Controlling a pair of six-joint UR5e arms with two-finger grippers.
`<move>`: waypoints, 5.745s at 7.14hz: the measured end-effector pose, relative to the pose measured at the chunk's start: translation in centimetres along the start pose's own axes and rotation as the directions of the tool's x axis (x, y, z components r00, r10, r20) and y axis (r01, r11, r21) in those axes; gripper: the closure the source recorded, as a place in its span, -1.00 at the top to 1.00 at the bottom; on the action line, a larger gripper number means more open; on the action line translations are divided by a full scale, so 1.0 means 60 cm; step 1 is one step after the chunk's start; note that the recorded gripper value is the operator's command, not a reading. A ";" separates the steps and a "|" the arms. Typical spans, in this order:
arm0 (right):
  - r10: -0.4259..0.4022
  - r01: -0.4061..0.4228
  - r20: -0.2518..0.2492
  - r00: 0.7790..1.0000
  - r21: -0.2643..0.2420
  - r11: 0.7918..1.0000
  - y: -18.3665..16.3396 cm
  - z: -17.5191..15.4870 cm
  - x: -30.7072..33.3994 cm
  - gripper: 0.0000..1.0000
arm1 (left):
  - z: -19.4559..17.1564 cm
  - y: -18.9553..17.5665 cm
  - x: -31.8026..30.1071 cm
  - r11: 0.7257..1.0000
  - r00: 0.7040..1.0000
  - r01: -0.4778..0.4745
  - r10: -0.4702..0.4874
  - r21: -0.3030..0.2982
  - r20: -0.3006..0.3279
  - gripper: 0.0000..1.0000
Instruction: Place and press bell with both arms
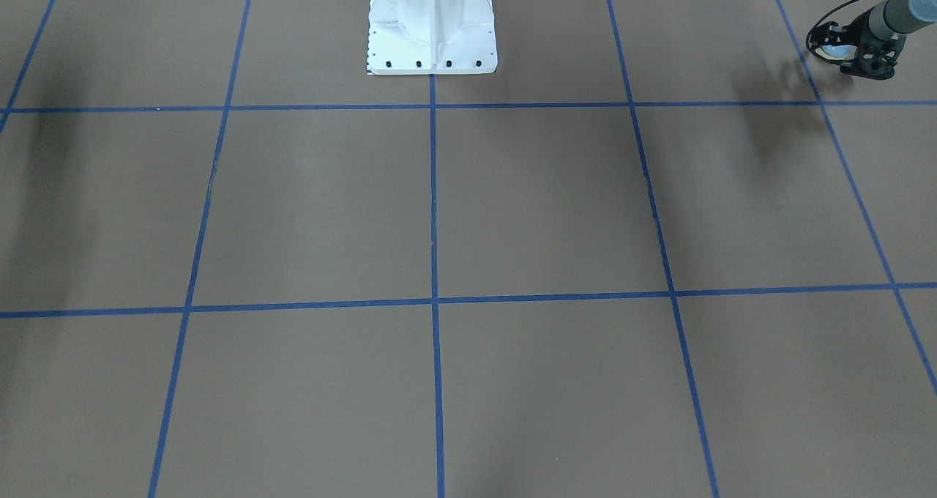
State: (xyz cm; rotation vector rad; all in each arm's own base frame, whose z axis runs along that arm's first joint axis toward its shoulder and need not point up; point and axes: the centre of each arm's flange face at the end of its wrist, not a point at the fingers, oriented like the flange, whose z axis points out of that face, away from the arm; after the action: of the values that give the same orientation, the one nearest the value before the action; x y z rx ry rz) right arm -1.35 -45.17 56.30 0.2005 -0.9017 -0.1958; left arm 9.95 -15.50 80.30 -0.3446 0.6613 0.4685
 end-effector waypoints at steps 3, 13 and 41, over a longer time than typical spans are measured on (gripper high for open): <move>0.000 0.000 0.001 1.000 0.000 1.000 0.000 0.000 0.000 1.00 | 0.005 0.001 0.001 1.000 1.000 -0.009 0.009 -0.013 0.004 0.54; -0.002 0.002 -0.001 1.000 -0.002 1.000 -0.005 0.003 -0.005 1.00 | -0.064 0.034 0.080 0.995 0.980 -0.099 0.098 0.004 -0.171 -0.97; -0.005 0.005 0.014 1.000 -0.019 1.000 -0.041 0.026 -0.011 1.00 | -0.574 -0.837 1.174 0.972 0.976 0.214 -0.209 0.100 -0.058 -0.21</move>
State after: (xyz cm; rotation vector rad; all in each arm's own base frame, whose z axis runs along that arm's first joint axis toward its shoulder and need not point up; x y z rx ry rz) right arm -3.21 -47.54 56.13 0.1844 -0.9128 -0.2107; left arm 67.33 -51.77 16.61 -0.3229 0.6834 0.2212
